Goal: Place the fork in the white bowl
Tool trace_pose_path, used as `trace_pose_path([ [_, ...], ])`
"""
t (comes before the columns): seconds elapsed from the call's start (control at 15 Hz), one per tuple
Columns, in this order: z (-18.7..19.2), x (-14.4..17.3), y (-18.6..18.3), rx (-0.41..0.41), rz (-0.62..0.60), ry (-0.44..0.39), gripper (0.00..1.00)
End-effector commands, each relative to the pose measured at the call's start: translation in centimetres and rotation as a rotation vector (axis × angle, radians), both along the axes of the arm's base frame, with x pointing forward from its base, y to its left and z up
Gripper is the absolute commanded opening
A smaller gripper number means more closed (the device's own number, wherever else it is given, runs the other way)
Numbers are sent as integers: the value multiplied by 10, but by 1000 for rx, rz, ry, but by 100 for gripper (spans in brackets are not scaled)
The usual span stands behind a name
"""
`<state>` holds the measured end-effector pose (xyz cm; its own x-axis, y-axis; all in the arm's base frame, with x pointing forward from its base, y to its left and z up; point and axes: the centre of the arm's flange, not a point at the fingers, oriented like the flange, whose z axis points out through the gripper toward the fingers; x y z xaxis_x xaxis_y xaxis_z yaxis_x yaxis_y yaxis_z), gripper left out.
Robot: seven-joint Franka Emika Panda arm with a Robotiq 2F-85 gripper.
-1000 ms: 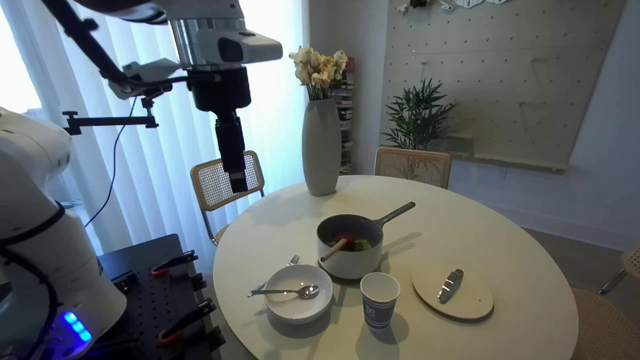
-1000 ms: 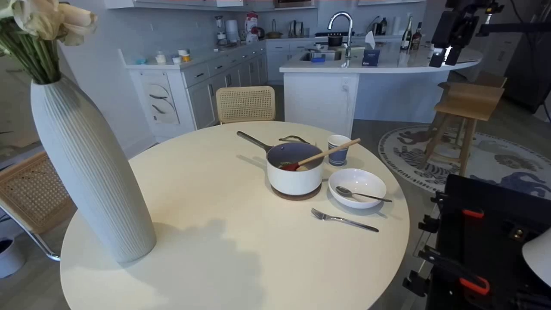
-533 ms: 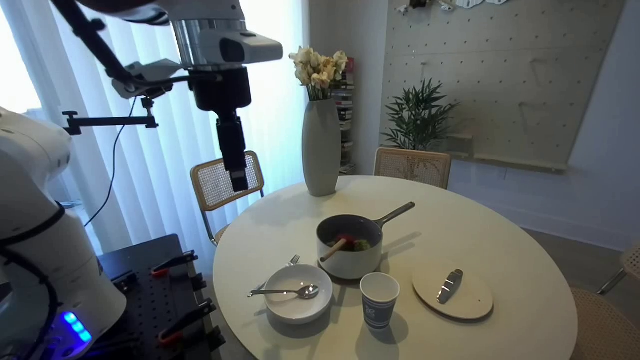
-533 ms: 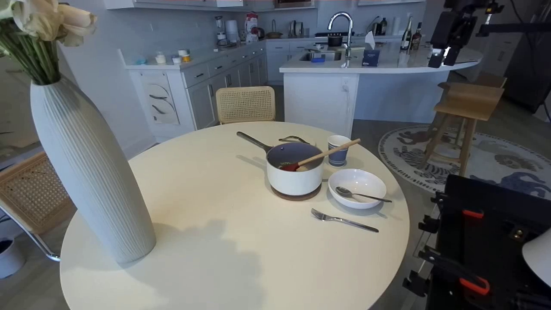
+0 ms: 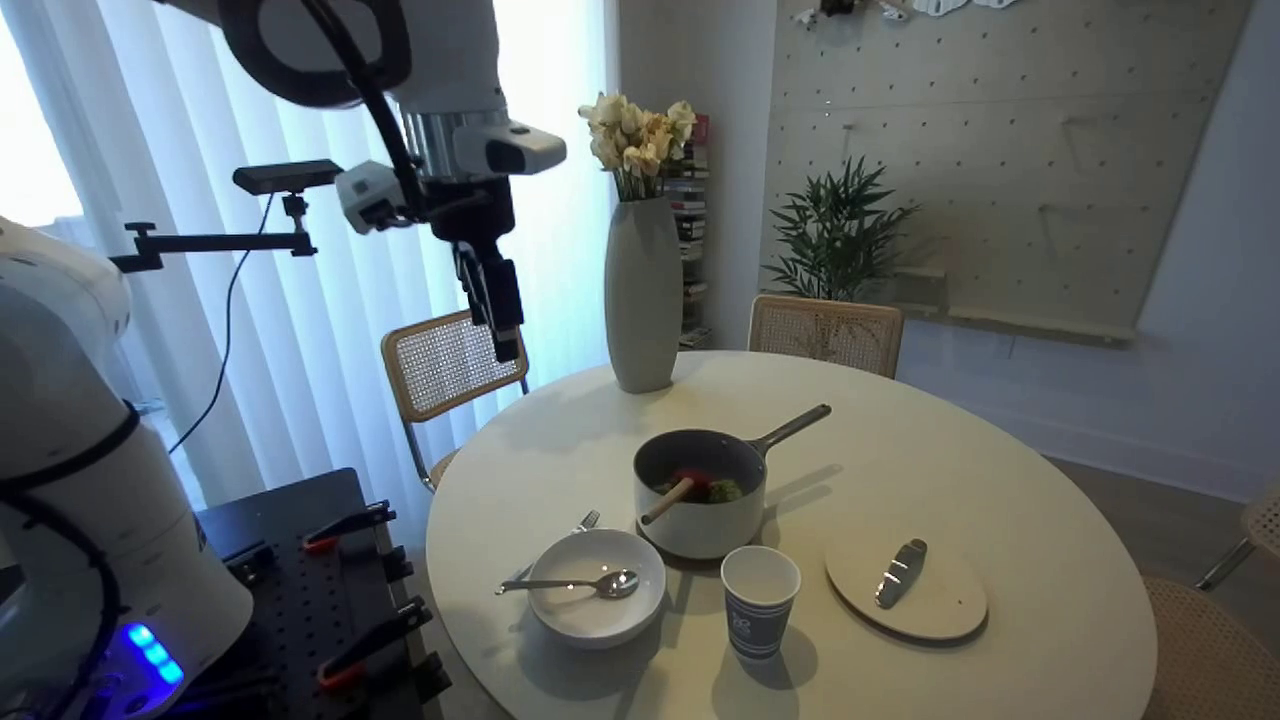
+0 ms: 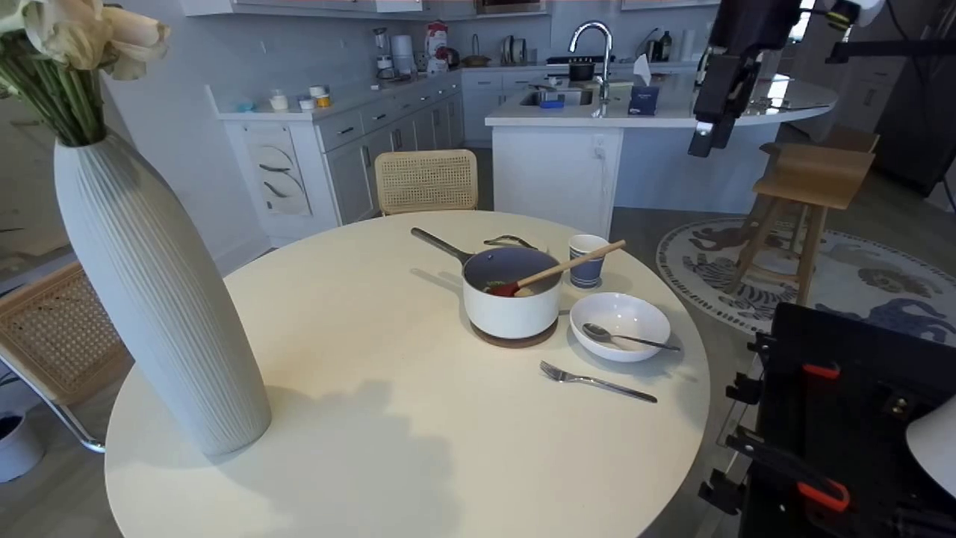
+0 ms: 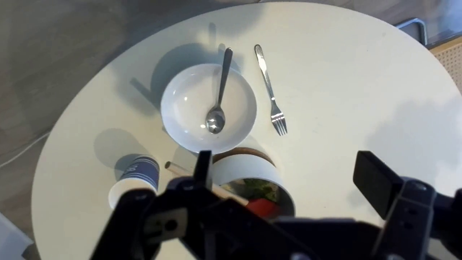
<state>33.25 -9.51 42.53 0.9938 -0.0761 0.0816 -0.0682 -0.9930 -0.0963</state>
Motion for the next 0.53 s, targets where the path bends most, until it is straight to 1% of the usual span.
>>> trace_pose_path([
  [0.0,-43,36,26,10,80,23,100],
  [0.2,-79,59,42,22,166,66,100],
  [0.47,-122,85,56,41,247,133,100],
])
